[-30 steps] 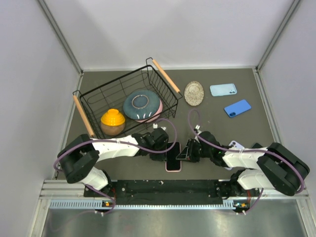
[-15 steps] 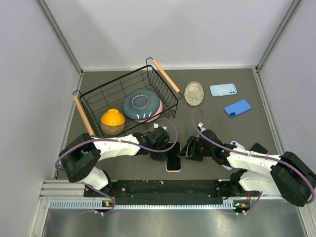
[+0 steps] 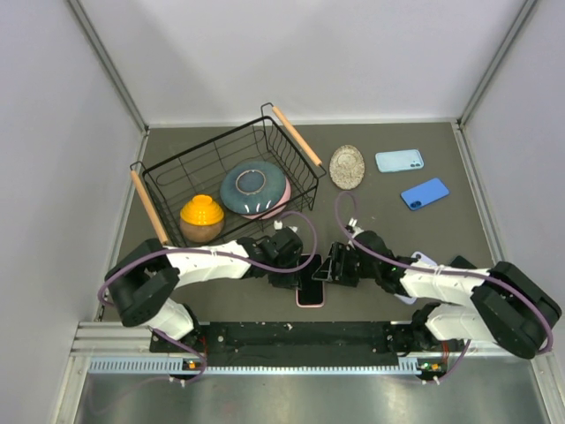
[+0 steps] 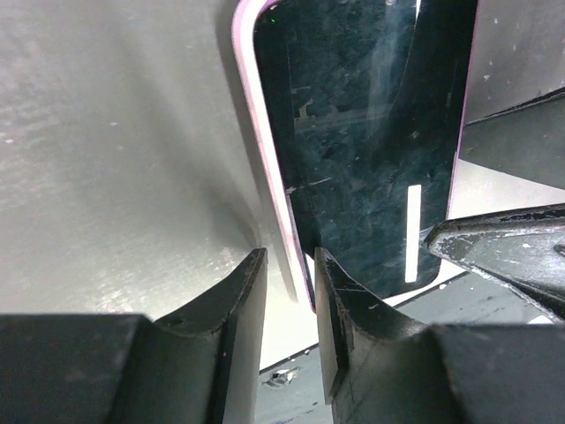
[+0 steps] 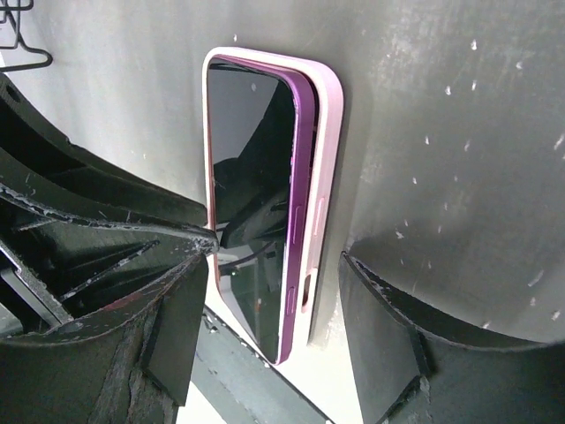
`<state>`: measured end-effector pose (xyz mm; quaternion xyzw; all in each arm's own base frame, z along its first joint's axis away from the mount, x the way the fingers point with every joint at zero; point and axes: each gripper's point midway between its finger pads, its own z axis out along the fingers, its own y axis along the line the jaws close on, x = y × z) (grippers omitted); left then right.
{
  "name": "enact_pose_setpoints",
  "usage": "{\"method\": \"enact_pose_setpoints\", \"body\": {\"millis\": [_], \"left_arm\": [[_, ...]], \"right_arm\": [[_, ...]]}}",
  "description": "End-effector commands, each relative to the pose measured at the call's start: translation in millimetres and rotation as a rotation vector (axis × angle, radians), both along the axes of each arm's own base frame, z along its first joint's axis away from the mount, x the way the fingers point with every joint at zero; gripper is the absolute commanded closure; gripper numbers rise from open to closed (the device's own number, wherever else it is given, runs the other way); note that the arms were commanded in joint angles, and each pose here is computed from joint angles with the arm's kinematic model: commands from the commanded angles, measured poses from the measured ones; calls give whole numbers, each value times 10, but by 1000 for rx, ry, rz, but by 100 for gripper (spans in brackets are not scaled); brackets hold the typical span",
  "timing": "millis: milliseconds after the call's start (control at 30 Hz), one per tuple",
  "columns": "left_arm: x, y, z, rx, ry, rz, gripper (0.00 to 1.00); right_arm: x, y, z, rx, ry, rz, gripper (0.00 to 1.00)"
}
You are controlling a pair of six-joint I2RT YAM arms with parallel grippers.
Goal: Put the phone into the phone case
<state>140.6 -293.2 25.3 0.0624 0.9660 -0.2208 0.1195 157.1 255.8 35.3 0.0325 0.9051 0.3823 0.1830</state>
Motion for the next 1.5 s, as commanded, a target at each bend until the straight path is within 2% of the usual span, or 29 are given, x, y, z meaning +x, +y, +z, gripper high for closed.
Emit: {"method": "enact_pose_setpoints", "body": {"millis": [0,100,133,300,600,833,1200,1467], "left_arm": [[168,95,189,30,-91,50,70],[203,189,175,52,-100,75,80],[204,198,153,56,-95,73,87],[219,196,71,83,-92,65,99],[157,102,-70,60,-52,17,100],[61,-30,-27,-42,-24,-9,100],[-24,-77,-64,-94,-3,-39,100],[-36,-56,-77,-95,-5,-38,100]], "right_arm": [[21,40,-20,9,-30,24,39],[10,56,-34,19,-30,32,38],[11,54,-51,16,-27,32,38],[7,75,-56,23,-23,40,38],[-12,132,31,104,-3,10,37],[-21,213,82,177,28,-4,37],[-34,372,540,392,-29,24,37],[-88,323,495,385,-16,24,39]]}}
